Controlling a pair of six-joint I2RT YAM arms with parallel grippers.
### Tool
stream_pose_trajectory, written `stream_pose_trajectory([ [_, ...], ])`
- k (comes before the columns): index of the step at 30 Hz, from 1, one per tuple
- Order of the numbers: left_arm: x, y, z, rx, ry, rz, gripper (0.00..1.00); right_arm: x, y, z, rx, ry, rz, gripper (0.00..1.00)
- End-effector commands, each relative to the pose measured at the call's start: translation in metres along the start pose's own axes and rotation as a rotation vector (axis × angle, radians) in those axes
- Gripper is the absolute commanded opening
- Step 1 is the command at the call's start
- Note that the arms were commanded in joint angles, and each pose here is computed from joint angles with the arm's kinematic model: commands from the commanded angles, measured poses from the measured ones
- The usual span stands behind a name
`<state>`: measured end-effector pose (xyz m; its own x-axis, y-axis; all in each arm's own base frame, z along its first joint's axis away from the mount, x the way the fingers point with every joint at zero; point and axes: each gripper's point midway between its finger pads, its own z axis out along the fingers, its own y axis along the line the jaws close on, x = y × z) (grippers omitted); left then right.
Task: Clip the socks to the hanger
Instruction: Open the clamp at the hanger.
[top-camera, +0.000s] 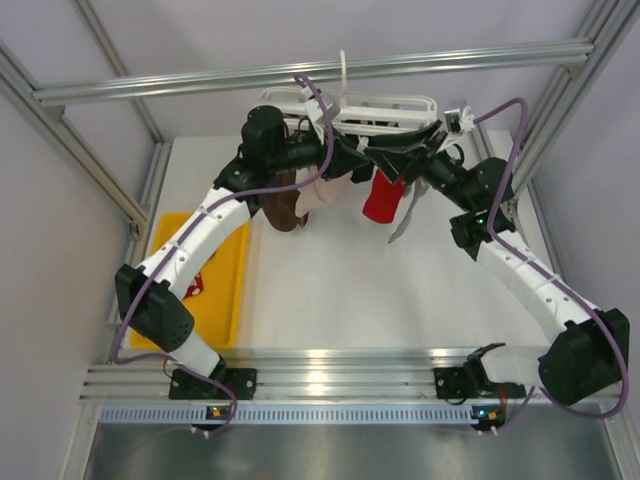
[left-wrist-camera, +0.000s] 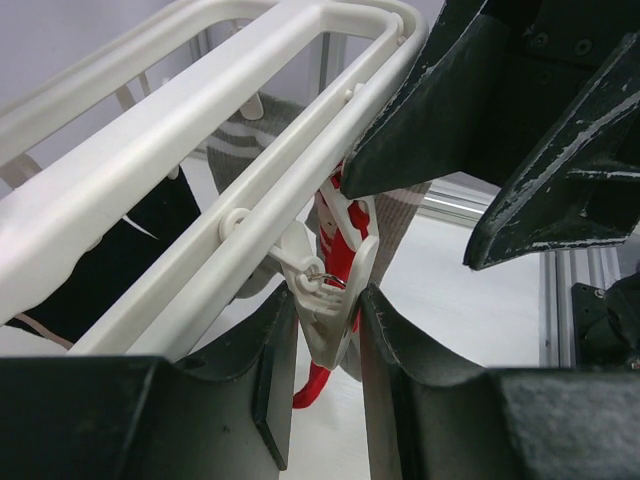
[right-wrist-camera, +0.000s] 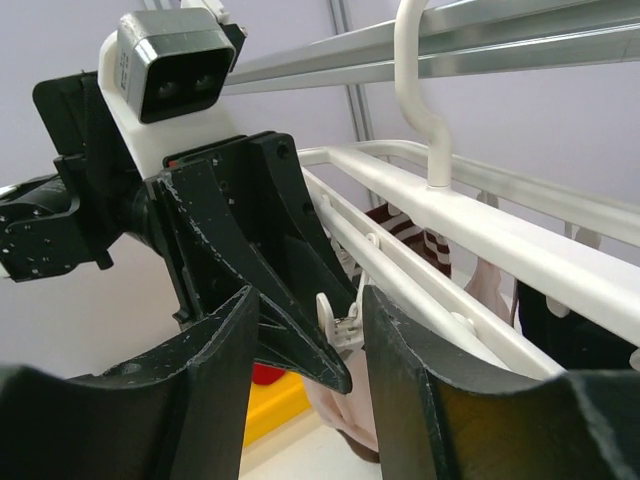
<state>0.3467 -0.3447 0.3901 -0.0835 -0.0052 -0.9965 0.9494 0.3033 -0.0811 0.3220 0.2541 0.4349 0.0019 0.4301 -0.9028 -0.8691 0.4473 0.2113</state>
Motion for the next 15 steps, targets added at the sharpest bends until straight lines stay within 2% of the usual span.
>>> stream_pose_trajectory([
  [1, 0.001, -0.02, 0.002, 0.097, 0.025, -0.038, 0.0, -0.018, 0.002, 0.007, -0.023, -0.056, -0.109, 0.45],
  [15, 0.003, -0.021, 0.006, 0.127, 0.042, -0.056, 0.0, -0.003, 0.002, 0.009, -0.054, -0.017, -0.158, 0.41],
])
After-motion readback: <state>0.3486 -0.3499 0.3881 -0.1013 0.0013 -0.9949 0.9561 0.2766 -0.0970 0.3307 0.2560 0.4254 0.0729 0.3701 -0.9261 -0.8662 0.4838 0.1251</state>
